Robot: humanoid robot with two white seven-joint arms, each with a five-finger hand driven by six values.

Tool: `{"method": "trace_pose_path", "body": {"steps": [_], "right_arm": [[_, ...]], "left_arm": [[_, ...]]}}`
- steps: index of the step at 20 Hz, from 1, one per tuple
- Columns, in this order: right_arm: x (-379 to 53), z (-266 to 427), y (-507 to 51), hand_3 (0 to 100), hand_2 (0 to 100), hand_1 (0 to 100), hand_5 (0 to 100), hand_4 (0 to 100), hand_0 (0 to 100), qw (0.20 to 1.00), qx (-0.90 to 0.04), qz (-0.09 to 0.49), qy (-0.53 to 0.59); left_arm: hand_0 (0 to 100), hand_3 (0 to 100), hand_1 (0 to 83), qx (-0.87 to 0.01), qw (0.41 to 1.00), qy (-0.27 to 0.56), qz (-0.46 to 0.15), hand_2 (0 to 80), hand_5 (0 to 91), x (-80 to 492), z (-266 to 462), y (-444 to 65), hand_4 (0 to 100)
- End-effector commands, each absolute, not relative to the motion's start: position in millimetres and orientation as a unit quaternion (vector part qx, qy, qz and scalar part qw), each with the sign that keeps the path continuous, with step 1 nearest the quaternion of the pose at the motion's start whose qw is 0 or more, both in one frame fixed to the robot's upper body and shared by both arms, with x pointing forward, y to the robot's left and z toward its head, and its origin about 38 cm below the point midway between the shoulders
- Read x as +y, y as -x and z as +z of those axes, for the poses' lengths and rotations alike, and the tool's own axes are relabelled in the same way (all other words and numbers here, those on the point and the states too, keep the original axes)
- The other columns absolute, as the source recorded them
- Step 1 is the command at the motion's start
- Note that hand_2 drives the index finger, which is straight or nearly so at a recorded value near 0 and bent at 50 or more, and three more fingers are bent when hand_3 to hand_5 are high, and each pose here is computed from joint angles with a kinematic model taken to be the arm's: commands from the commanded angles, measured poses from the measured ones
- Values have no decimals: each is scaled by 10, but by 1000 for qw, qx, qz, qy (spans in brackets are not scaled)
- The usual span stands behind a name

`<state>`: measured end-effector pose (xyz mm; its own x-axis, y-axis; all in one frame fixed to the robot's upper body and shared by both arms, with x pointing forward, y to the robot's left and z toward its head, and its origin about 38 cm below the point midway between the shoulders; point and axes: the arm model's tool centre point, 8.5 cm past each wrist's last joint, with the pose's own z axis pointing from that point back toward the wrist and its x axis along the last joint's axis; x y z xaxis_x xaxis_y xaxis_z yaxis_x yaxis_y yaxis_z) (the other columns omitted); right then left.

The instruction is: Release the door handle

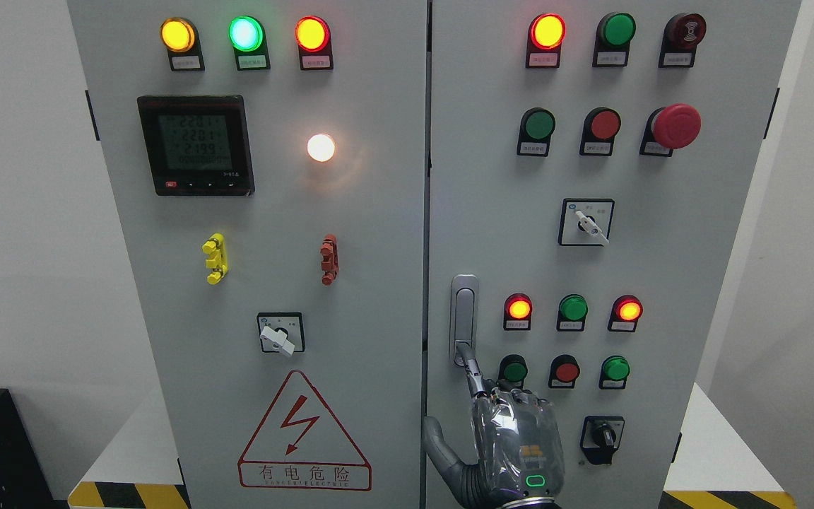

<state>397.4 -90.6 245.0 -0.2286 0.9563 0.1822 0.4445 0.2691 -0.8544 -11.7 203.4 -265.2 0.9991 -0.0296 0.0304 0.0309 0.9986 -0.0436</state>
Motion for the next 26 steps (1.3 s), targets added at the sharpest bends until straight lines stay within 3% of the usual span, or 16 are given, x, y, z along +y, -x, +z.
{"method": "trace_pose_path", "body": {"steps": [1,26], "right_arm": [[-912,2414,-4001,728,0,258,742,722,385,376,-700,348,497],[-922,2343,-4028,733,0,260,741,721,392,389,-692,351,497]], "left_arm": [[0,106,0,-15,1000,23,-15,43,0,2029,-2652,116,4],[0,103,0,-14,1000,23,-15,42,0,2029,-2652,118,5]]}}
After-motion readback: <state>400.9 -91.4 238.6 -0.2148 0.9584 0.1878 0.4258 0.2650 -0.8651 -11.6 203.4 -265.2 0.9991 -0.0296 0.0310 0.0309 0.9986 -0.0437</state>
